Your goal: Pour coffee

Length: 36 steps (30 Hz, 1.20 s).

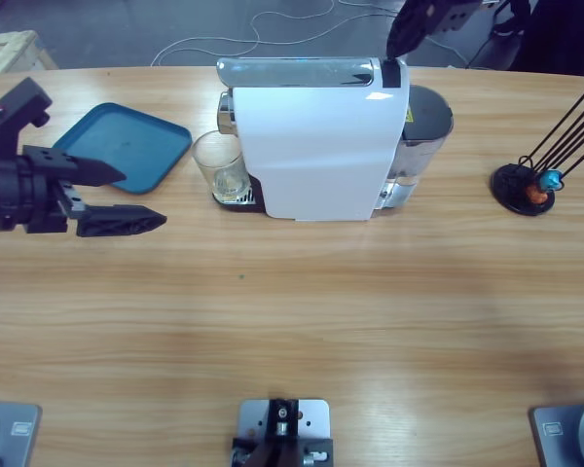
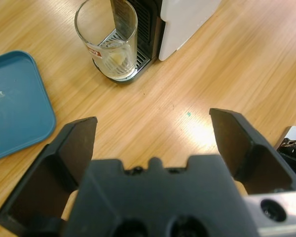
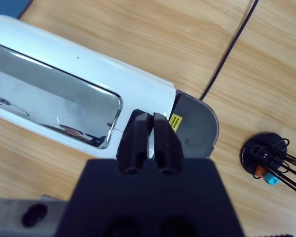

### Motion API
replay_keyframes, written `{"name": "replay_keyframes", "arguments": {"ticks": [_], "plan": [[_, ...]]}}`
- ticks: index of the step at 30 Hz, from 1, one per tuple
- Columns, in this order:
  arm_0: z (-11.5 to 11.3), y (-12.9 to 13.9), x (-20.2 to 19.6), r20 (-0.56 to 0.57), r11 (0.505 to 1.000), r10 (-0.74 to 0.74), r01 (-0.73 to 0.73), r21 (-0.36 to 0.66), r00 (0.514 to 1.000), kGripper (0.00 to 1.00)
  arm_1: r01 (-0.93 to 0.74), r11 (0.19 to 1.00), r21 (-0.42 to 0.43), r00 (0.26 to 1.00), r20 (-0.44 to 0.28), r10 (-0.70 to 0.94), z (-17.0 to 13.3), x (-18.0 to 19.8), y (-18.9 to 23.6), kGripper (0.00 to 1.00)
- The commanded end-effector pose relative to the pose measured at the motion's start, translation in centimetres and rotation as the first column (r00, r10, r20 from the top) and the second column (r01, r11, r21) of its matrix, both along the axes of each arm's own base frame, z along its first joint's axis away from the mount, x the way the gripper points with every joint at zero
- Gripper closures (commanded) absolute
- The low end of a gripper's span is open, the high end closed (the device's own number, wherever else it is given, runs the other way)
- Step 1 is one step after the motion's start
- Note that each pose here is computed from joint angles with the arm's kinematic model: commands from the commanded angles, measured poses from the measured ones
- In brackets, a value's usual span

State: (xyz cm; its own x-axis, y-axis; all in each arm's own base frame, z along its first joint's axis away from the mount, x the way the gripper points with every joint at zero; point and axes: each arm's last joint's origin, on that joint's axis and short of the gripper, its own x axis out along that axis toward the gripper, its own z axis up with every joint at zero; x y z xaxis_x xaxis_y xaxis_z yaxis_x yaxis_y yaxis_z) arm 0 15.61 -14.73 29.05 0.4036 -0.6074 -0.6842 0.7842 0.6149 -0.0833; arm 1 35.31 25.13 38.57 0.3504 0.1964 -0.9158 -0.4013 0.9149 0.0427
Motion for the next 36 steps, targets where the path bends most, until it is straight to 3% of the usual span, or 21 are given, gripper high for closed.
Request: {"name": "replay_keyframes", "arguments": {"ticks": [1, 4, 18, 36], "plan": [[-1.2, 0.1, -0.4, -0.021, 1.0, -0.011, 0.011, 0.027, 1.0, 0.018, -0.016, 0.999, 0.042, 0.994, 0.112, 0.012, 4.8, -3.2, -1.0, 0.0], [-1.0, 0.1, -0.4, -0.018, 1.0, -0.012, 0.013, 0.021, 1.0, 0.018, -0.03, 0.997, 0.065, 0.993, 0.119, 0.022, 6.3, -4.9, -1.4, 0.0], [-0.8, -0.1, -0.9, -0.008, 0.999, -0.034, 0.034, 0.017, 0.999, 0.018, -0.035, 0.999, 0.036, 0.999, 0.037, 0.034, 4.1, -5.0, -0.4, 0.0], [-0.7, 0.0, -0.9, -0.002, 0.999, -0.031, 0.031, 0.016, 1.0, 0.018, -0.008, 0.999, 0.036, 0.999, 0.034, 0.007, 4.3, -5.5, -1.0, 0.0]]}}
